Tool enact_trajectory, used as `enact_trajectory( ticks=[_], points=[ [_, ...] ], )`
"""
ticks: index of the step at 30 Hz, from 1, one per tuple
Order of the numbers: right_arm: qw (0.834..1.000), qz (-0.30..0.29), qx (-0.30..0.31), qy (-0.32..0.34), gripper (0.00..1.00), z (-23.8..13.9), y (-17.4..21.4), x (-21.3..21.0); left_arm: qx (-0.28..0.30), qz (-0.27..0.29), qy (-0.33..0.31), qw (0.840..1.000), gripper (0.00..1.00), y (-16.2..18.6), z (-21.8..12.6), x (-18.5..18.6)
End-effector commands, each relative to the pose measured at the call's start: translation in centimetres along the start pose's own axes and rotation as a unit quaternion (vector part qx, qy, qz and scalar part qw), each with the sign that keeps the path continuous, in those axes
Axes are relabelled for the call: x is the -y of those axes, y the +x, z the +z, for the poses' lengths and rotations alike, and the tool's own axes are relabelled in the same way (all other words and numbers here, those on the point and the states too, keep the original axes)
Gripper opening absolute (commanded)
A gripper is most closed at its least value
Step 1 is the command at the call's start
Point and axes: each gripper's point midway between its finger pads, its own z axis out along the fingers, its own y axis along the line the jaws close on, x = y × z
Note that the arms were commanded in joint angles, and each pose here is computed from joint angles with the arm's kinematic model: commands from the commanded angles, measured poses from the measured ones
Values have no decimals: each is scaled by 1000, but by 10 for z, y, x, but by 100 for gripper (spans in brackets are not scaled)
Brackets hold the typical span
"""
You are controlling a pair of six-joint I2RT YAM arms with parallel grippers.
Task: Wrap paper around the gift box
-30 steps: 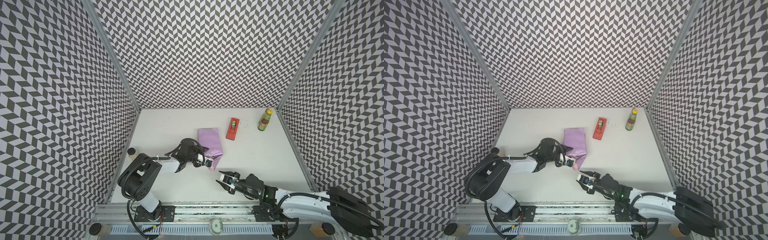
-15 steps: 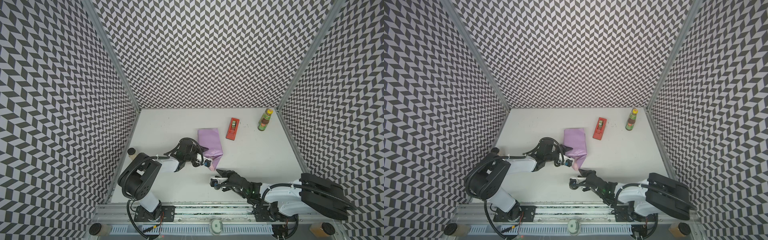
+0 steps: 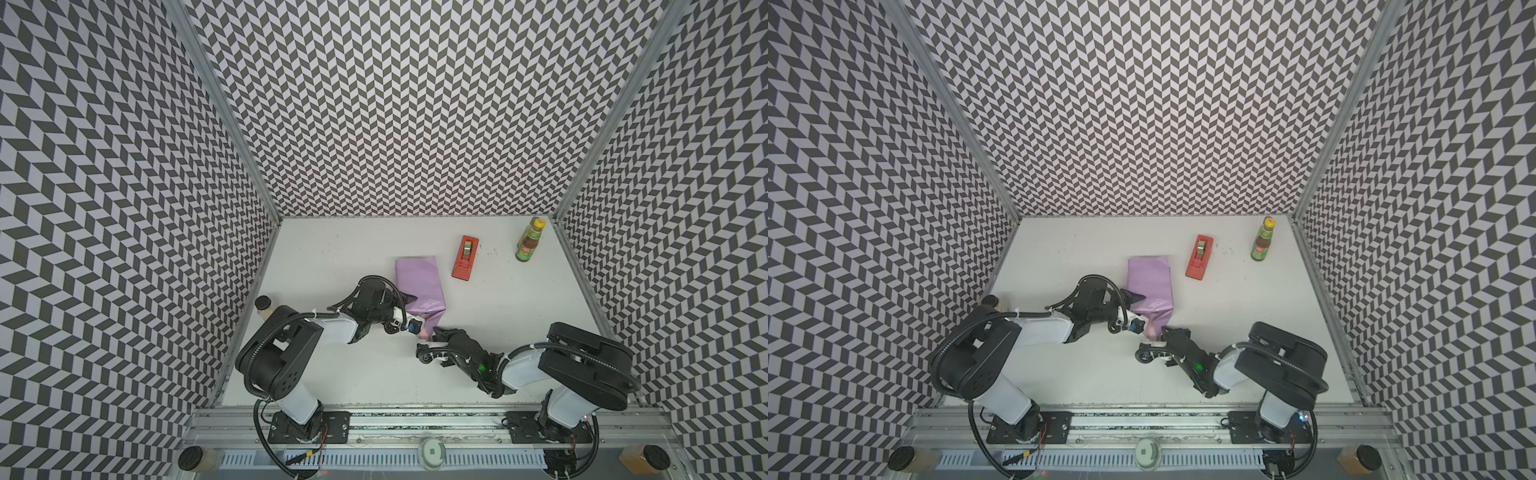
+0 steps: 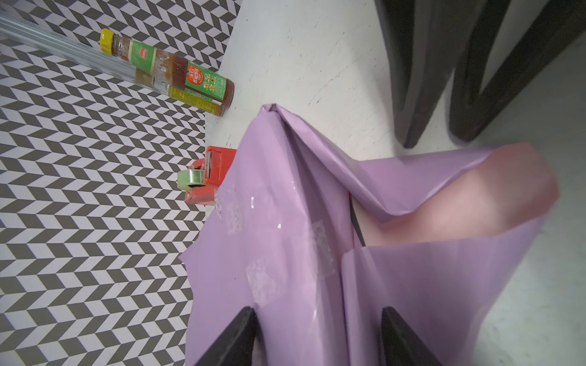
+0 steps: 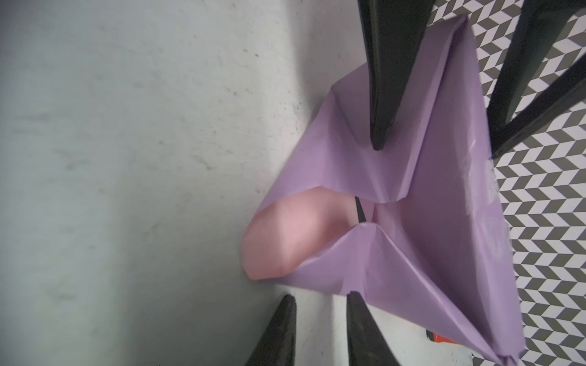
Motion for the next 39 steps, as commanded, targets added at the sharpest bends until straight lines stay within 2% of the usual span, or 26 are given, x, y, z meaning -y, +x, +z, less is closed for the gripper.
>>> enact_trajectory(
  ticks=[1,7,13,21,25,29,34,39],
  points=[
    [999,-26,20,-10,27,6,-7,-5,-21,-44,96,994,64,13,-2,59],
    [998,-36,40,-25,22,8,-16,-6,-20,-42,92,995,63,12,-2,55],
    [998,-44,42,-29,11,13,-19,-7,-20,-43,95,994,63,11,-1,57],
    [998,-22,56,-21,0,6,-24,5,-18,-45,98,994,63,10,0,58],
    [997,0,71,-32,2,-4,-33,11,-16,-47,101,994,63,9,0,58],
    [993,18,96,-60,12,-18,-44,3,-15,-51,102,993,63,8,1,57],
    [993,-4,85,-77,22,-16,-52,-18,-15,-53,103,993,63,9,2,57],
    [994,-20,75,-80,26,-14,-51,-29,-16,-53,102,993,63,9,2,56]
  ],
)
